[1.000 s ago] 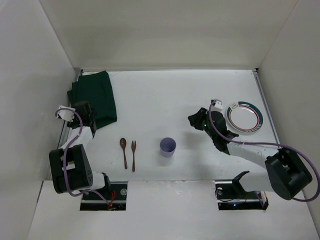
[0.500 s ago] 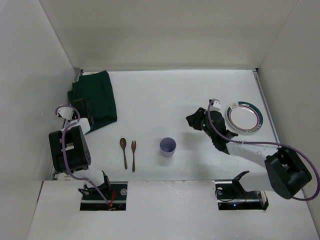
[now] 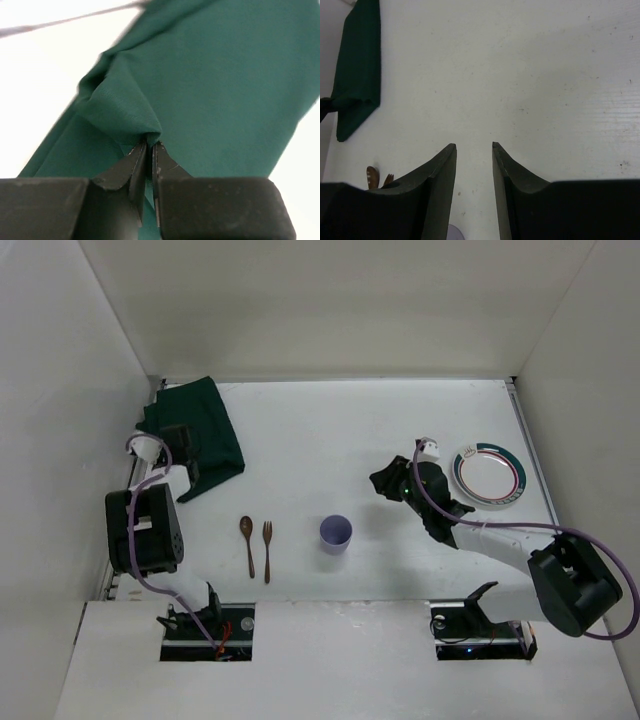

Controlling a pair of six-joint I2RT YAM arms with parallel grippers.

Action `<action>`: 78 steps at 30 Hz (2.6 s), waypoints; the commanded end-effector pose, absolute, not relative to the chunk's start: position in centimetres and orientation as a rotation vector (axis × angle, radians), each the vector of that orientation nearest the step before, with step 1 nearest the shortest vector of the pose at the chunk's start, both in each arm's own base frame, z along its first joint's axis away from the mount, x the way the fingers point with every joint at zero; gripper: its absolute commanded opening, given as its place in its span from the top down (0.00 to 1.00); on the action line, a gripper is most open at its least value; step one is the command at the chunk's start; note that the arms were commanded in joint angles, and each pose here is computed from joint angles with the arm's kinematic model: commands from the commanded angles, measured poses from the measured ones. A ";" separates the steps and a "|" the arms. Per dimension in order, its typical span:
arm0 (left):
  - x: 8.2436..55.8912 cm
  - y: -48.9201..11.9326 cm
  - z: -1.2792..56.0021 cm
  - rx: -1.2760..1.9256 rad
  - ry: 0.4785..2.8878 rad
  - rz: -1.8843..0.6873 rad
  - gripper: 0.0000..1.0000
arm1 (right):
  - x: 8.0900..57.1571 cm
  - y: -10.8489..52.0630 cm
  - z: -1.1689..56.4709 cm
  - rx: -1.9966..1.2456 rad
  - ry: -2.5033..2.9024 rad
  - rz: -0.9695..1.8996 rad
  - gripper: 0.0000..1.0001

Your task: Set the dinner table for one person

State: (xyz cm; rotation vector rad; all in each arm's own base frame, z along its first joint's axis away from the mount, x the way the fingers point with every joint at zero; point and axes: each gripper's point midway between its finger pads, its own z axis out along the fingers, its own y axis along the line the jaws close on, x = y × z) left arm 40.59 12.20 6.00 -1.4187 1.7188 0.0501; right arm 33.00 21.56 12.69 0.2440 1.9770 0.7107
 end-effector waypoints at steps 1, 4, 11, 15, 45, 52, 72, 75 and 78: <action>46.6 6.3 14.9 -1.132 1.646 -0.140 0.99 | 33.8 22.5 14.9 0.224 1.918 0.744 0.61; 49.8 -1.3 19.8 -0.785 1.688 -0.191 0.99 | 33.9 22.4 15.0 0.237 1.908 0.745 0.62; 50.8 -24.8 24.8 0.123 1.706 -0.369 0.99 | 33.9 21.3 15.5 0.306 1.871 0.727 0.65; 49.3 -32.4 22.4 0.404 1.734 -0.414 0.83 | 33.9 20.4 15.5 0.352 1.850 0.700 0.62; 39.7 -10.2 8.5 -0.571 2.125 -0.144 0.45 | 41.7 26.4 18.9 -0.170 2.090 0.482 0.19; 40.5 -9.2 6.3 -0.595 2.168 -0.102 0.46 | 43.5 30.6 14.7 -0.667 2.171 0.146 0.17; 41.7 -8.5 4.3 -0.661 2.182 -0.154 0.56 | 45.6 34.8 13.5 -0.849 2.066 -0.071 0.15; 41.8 -8.3 4.0 -0.674 2.184 -0.150 0.56 | 46.0 35.3 15.4 -0.846 2.018 -0.053 0.13; 41.9 -8.6 3.9 -0.672 2.188 -0.154 0.57 | 46.5 34.8 14.1 -0.887 2.038 -0.115 0.13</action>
